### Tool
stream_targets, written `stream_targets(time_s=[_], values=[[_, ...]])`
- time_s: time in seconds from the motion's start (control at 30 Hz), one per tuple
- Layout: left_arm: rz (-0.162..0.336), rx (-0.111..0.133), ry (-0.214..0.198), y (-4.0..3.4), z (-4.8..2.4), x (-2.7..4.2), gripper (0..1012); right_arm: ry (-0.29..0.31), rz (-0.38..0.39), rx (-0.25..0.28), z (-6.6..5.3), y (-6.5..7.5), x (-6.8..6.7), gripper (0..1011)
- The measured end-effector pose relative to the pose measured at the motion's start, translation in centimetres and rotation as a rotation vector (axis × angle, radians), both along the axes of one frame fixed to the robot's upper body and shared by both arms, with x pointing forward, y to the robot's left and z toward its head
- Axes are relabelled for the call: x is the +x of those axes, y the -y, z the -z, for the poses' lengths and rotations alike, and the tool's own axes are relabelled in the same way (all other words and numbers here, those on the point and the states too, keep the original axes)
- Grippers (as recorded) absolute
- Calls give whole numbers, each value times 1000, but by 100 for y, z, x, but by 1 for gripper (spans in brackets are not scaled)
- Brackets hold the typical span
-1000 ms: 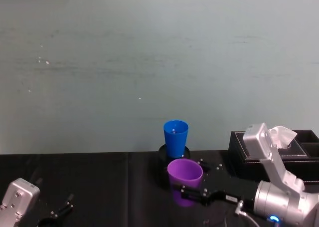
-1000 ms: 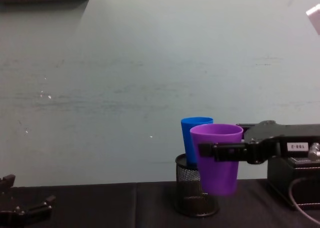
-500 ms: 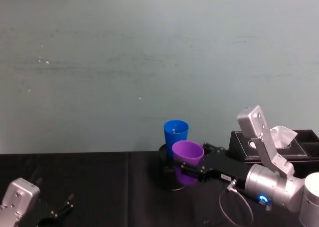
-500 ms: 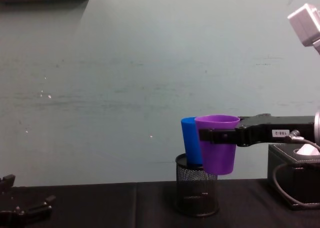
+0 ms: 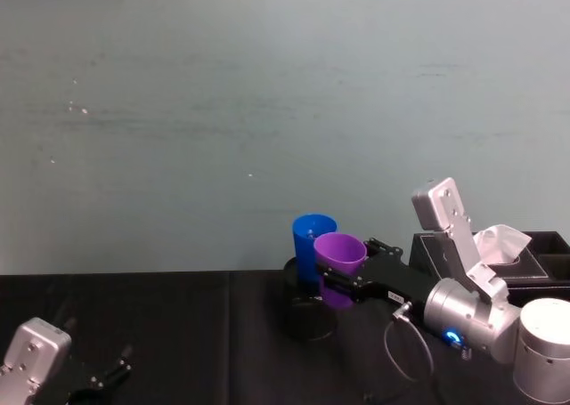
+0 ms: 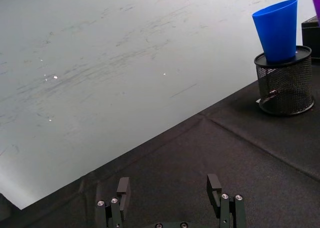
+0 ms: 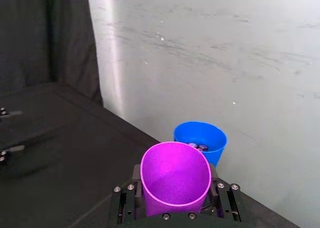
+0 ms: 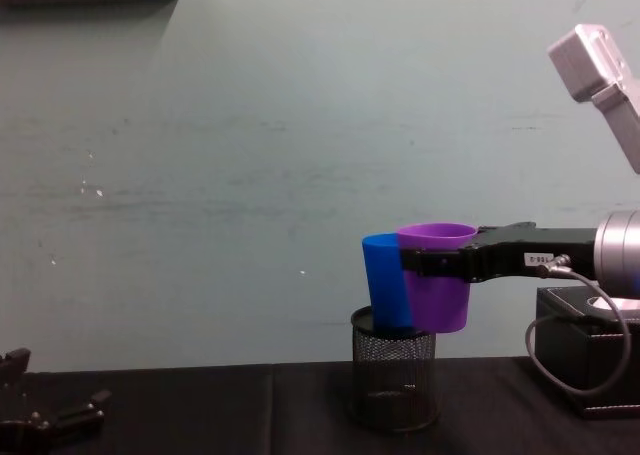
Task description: Pick up one cup with a gripper and tap it against the other cup.
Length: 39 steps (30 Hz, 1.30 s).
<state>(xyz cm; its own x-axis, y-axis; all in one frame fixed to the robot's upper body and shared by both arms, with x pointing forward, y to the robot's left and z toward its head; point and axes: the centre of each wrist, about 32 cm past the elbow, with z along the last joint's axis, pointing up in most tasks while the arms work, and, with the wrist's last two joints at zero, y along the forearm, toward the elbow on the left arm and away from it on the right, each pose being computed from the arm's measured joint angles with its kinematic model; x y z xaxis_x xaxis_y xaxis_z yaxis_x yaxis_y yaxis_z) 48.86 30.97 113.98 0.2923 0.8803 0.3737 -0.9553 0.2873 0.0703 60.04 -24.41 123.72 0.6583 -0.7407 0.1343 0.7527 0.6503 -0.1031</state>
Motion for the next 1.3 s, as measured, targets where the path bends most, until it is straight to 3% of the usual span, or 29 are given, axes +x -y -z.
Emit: stream_targets(time_s=[0.67, 1.3], values=[[0, 0, 0, 0, 0, 0, 1000, -9, 18, 33, 38, -175, 203, 732], [0, 0, 0, 0, 0, 0, 1000, 7, 29, 15, -12, -194, 316, 731]])
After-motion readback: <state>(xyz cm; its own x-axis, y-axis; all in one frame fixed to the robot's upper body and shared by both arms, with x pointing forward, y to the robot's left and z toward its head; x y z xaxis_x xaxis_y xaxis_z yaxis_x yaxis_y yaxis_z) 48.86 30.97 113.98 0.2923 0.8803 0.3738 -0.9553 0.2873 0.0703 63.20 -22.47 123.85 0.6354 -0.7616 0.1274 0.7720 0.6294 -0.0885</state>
